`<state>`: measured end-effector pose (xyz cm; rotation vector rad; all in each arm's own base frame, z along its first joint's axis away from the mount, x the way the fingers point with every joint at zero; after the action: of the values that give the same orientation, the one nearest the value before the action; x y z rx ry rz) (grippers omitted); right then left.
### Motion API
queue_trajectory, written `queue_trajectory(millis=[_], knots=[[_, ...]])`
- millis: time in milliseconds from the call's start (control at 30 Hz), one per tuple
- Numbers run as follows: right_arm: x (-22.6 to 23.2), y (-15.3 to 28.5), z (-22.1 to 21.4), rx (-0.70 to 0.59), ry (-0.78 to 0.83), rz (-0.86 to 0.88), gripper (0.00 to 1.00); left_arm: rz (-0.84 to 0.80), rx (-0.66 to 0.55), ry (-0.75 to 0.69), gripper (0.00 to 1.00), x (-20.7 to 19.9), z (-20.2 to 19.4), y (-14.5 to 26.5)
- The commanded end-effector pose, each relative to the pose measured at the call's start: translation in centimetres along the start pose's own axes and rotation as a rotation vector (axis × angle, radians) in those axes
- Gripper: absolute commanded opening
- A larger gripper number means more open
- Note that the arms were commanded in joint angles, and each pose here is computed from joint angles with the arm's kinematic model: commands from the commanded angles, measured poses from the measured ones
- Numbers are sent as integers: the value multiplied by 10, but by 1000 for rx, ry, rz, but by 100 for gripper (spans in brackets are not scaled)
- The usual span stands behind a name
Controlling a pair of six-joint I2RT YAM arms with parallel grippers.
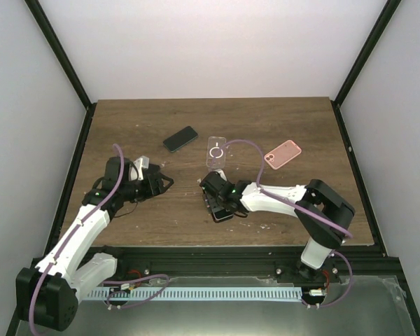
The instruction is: Put the phone into the phone case
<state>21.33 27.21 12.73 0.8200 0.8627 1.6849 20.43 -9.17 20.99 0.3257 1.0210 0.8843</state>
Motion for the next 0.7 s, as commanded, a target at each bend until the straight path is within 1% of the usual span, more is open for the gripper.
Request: queue_trajectory(millis=[0,267,667], knots=[[-2,-5,1,-23,-29,-14,62,-12,-9,-10,84,-1,-1,2],[1,-5,-3,-21,-48,15,62,-14,-24,-5,84,-2,-3,5],[10,-8,4,-22,-58,26,62,-10,-22,-11,84,-2,-2,6]])
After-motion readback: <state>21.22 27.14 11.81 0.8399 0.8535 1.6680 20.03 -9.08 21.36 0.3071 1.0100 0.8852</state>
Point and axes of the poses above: each gripper's point midway between its finger pads, its own y axis back along the fingers, its own x axis along the line the jaws close on, z = x × y, the point moved 9 cm from there along y, back along the fingers, and after that the axes turned 10 degrees about -y, right-handed, at the moved point
